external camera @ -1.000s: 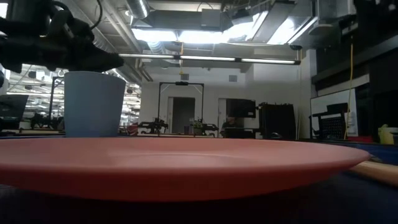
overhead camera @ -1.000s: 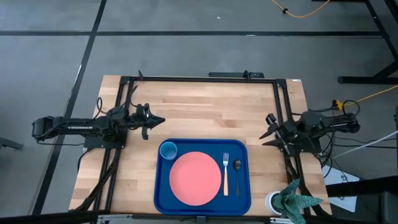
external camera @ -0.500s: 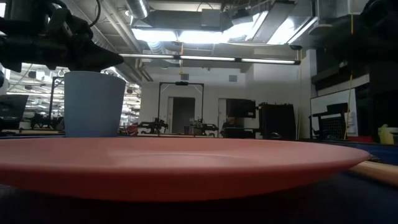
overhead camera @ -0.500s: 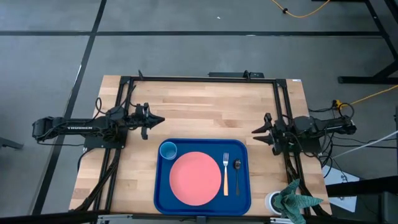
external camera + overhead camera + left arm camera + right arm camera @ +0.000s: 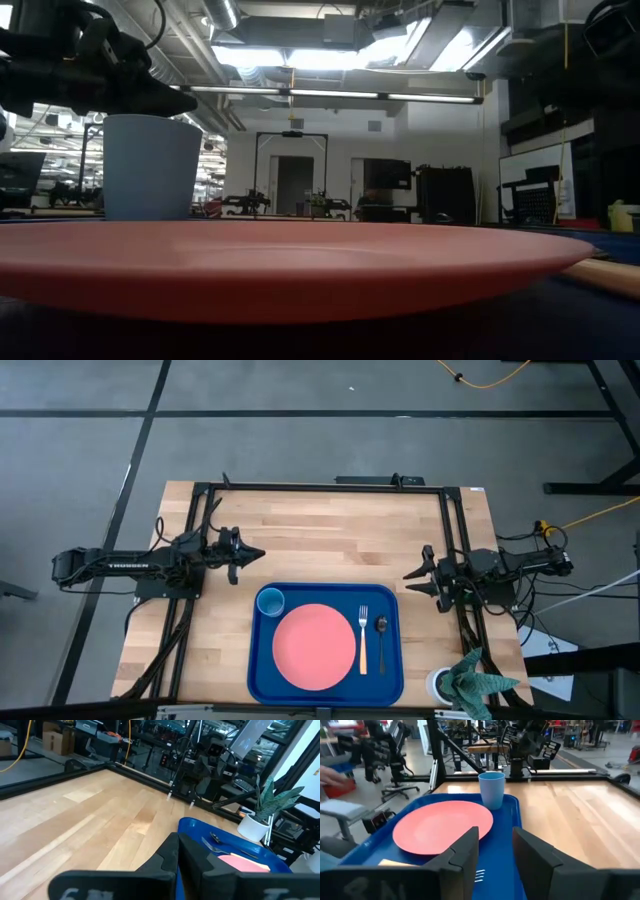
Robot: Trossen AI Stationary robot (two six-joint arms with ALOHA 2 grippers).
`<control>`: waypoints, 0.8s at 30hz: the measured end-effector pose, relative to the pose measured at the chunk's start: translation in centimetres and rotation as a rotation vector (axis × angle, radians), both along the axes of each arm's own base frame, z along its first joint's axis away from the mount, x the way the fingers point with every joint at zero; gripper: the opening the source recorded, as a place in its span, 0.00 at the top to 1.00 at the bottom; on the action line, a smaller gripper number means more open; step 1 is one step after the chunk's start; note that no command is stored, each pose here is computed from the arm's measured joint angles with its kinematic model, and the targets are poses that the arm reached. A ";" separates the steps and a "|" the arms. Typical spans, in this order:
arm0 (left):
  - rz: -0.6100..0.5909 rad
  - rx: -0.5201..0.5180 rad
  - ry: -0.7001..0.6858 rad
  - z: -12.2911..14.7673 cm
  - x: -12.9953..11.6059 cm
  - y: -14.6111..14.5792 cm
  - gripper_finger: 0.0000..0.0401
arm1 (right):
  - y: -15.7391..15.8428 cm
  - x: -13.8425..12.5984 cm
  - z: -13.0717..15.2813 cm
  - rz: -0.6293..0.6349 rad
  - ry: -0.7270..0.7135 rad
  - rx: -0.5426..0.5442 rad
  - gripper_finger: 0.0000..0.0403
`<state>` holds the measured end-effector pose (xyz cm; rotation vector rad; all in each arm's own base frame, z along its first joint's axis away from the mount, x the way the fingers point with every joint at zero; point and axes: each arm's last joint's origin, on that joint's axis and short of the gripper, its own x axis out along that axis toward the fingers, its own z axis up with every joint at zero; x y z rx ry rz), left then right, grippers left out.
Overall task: Pick and place plate/cup/fork/spoon on tray
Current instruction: Return to Home Position
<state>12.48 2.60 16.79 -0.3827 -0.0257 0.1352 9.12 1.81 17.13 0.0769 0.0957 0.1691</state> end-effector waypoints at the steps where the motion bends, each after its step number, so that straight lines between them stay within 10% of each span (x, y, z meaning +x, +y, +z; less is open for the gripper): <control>1: 0.000 0.000 -0.001 0.0 0.0 0.0 1.00 | 0.0 0.0 0.0 0.002 -0.003 -0.014 0.69; 24: 0.002 0.001 -0.001 0.0 0.0 0.0 1.00 | -0.2 0.1 0.1 -0.016 -0.035 -0.011 0.69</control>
